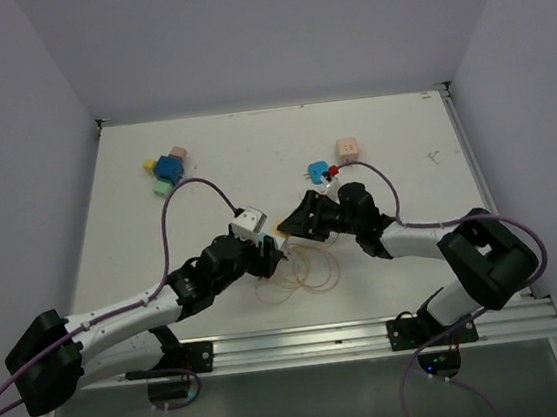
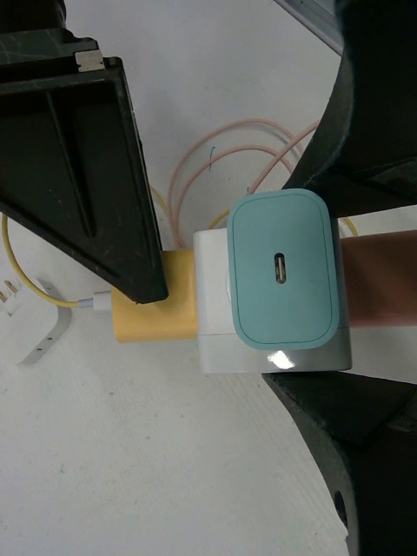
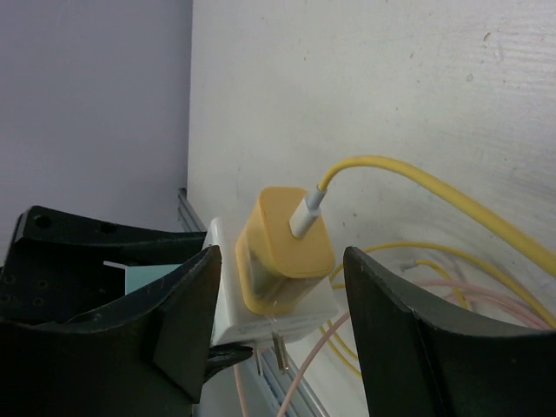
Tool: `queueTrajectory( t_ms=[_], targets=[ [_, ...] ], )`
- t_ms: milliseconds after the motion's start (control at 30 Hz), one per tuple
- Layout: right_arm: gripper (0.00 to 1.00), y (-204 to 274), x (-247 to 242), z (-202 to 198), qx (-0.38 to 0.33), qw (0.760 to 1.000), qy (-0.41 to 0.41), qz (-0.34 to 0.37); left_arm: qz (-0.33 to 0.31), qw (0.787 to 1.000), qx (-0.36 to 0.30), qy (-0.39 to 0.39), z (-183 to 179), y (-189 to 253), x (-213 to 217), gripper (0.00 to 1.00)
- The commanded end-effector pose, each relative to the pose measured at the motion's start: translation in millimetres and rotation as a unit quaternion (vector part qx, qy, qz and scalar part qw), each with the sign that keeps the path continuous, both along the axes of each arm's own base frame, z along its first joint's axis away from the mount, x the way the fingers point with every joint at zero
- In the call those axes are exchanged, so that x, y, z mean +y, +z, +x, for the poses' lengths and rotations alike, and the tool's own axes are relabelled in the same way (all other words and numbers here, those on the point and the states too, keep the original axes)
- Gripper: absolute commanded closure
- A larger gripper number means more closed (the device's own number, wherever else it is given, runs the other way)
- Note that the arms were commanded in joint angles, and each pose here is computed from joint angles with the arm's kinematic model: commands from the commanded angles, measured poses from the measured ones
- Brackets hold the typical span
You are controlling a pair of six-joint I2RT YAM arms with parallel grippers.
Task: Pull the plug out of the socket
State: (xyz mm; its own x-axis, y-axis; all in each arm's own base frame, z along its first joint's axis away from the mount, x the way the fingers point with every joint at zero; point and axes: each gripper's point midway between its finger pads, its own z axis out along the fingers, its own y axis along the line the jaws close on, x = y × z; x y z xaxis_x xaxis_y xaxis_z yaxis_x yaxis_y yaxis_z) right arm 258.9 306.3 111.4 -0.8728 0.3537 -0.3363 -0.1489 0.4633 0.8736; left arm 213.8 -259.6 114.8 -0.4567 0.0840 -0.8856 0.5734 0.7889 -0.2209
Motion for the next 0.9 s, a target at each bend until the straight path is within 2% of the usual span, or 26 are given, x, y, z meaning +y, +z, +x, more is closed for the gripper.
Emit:
queueTrajectory(
  t_ms=[0,33,133,167,233,267,367,567,633,733,867],
  targets=[
    [0.39,32,14,13,-0.04,0.998,0.001,0.053,-0.075,0.997,-0.036,-0.007,3,37,-16,1.0],
    [0.4,33,16,14,-0.038,0.997,0.002,0.06,-0.075,0.997,-0.035,-0.005,3,36,-15,1.0],
    [0.54,34,20,13,-0.034,0.997,0.007,0.074,-0.079,0.996,-0.037,-0.001,2,36,-13,1.0],
    [0.63,34,21,13,-0.033,0.997,0.008,0.076,-0.083,0.996,-0.036,0.0,1,36,-13,1.0],
    [0.71,35,21,13,-0.035,0.996,0.009,0.082,-0.085,0.996,-0.037,0.003,1,36,-12,1.0],
    [0.82,33,20,14,-0.035,0.996,0.007,0.08,-0.087,0.996,-0.036,0.003,0,37,-12,1.0],
    [1.0,31,20,13,-0.04,0.996,0.008,0.078,-0.097,0.995,-0.034,0.004,-2,39,-10,1.0],
    [1.0,38,19,23,-0.076,0.995,0.003,0.067,-0.109,0.994,0.004,0.008,-13,26,-7,1.0],
    [1.0,40,17,29,-0.087,0.995,-0.001,0.055,-0.092,0.995,0.029,0.009,-19,10,-4,1.0],
    [1.0,50,9,45,-0.105,0.993,-0.017,0.042,-0.075,0.994,0.074,0.001,-32,-13,-3,1.0],
    [1.0,68,-12,78,-0.124,0.991,-0.048,0.034,-0.067,0.993,0.094,-0.003,-40,-20,-2,1.0]
  ],
)
